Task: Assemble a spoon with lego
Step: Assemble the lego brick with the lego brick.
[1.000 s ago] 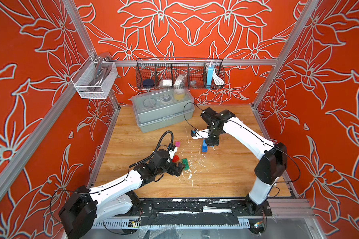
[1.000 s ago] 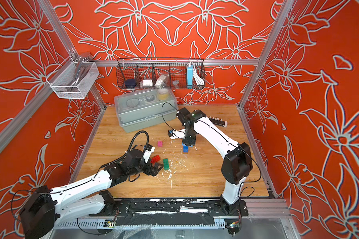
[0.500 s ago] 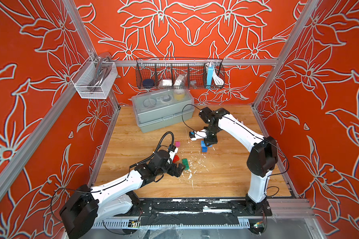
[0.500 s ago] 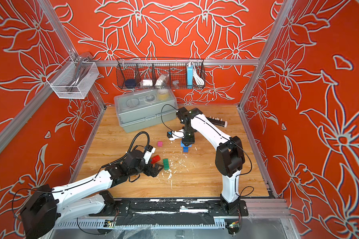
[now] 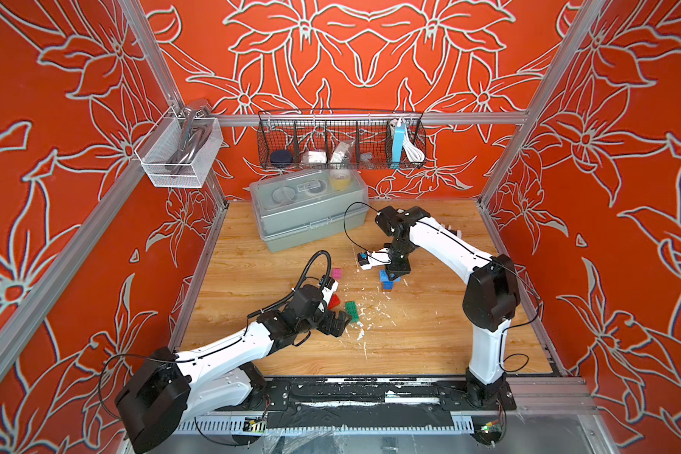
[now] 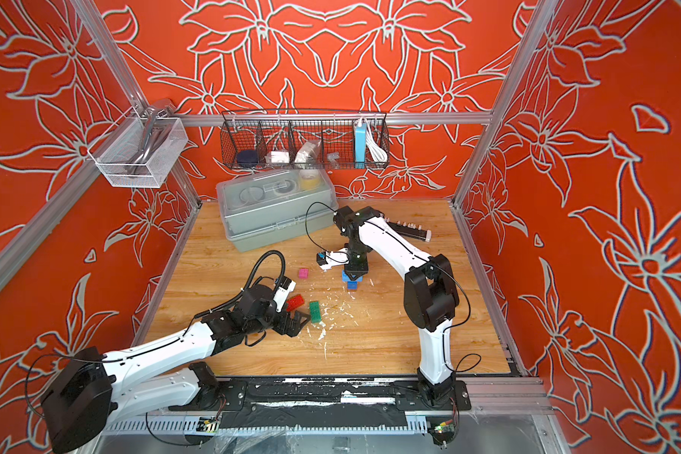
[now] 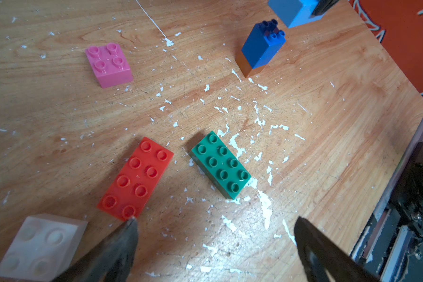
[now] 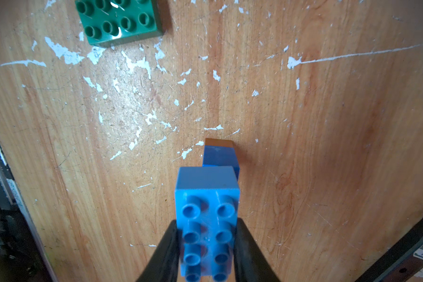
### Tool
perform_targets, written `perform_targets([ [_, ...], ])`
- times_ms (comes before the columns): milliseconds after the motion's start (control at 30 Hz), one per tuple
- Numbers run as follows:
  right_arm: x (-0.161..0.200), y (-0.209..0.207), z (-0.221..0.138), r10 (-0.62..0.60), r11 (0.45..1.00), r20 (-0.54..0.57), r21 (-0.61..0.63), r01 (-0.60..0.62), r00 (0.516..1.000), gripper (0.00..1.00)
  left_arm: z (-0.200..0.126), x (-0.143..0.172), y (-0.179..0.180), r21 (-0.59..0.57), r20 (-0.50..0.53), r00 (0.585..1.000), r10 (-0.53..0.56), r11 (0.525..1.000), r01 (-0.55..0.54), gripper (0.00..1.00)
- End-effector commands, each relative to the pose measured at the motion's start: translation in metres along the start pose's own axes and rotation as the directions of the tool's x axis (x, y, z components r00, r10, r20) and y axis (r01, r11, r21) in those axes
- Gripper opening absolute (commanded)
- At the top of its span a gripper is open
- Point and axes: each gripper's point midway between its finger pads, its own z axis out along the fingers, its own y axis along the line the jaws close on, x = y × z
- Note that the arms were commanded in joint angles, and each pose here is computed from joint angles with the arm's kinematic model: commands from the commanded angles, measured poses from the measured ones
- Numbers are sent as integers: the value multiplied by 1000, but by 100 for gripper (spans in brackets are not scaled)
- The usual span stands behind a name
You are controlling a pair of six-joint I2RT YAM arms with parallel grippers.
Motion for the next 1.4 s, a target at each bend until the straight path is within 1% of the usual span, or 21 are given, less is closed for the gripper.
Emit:
perform_targets([
  [0, 3, -1, 9, 0, 1000, -11, -15, 0, 1000, 0, 0, -3, -1, 1, 13, 1000, 13, 1000, -13, 98],
  [233, 9, 0, 18, 14, 1000, -36, -18, -15, 999, 0, 1, -2, 0, -6, 8, 1000, 13, 1000, -13, 98],
  [467, 10, -1, 23, 27, 999, -40, -20, -28, 999, 0, 1, -2, 0, -7, 9, 1000, 16, 1000, -16, 98],
  [967, 12, -9, 27, 52, 999, -51, -6, -52, 997, 0, 2, -1, 2, -12, 5, 1000, 16, 1000, -16, 98],
  [1367, 9, -10, 30, 61, 998, -41, -20, -62, 997, 0, 2, 0, 3, -17, 4, 1000, 16, 1000, -16, 98],
])
